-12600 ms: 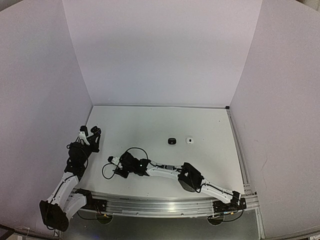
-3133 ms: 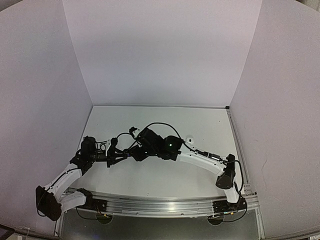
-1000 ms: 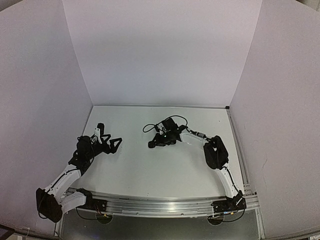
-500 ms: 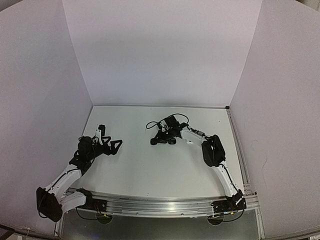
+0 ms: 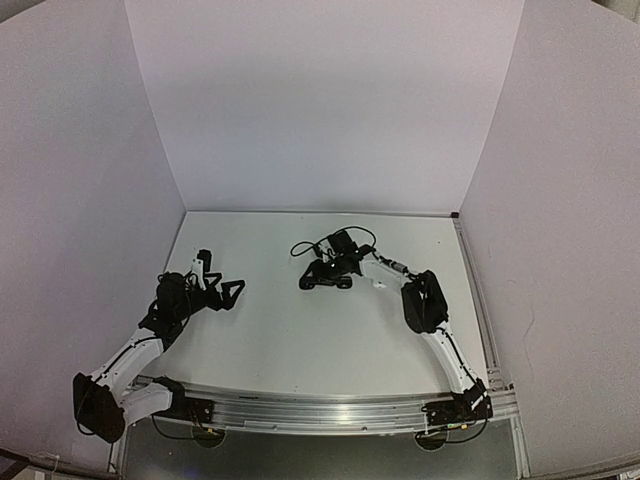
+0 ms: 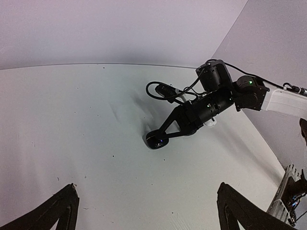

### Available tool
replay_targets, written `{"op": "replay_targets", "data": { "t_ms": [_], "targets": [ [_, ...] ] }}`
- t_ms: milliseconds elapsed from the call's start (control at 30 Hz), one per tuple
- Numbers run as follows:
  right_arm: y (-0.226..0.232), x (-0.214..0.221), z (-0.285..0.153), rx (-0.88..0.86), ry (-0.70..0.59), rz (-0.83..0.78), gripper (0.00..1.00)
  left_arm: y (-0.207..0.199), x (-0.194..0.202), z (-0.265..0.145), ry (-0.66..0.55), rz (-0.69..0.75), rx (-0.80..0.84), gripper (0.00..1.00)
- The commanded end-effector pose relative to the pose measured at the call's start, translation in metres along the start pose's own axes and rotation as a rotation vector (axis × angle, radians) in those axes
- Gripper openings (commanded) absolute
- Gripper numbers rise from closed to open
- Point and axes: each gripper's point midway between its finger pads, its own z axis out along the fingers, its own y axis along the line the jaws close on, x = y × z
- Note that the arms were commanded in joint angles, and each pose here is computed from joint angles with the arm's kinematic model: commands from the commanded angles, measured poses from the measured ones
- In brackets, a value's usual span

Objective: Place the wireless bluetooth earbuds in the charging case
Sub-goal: Place the charging case with the earbuds at the center of the board, then reset both arms

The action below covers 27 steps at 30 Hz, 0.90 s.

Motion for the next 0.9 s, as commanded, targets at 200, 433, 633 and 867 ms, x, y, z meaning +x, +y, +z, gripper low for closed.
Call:
{"op": "replay_targets", "data": {
  "t_ms": [200,433,633,867],
  "targets": [
    [0.0,-0.014,-0.026,0.119,-0.054,-0.085,0.77,-0.003,-0.01,-0.001,-0.032,0.03,0.009,1.0],
    [0.061,-0.054,-0.093,0.116,-0.219,-0.218,0.85,0.019,-0.008,0.0,-0.056,0.045,-0.105,1.0],
    [0.049,-0.088,-0.213,0.39,-0.491,-0.235,0.88,0.081,-0.014,-0.011,-0.142,0.076,-0.411,1.0],
    [-0.088,-0.008,-0.33,0.667,-0.59,0.05,0.91,0.144,0.007,-0.034,-0.064,0.082,-0.647,1.0]
  ]
}}
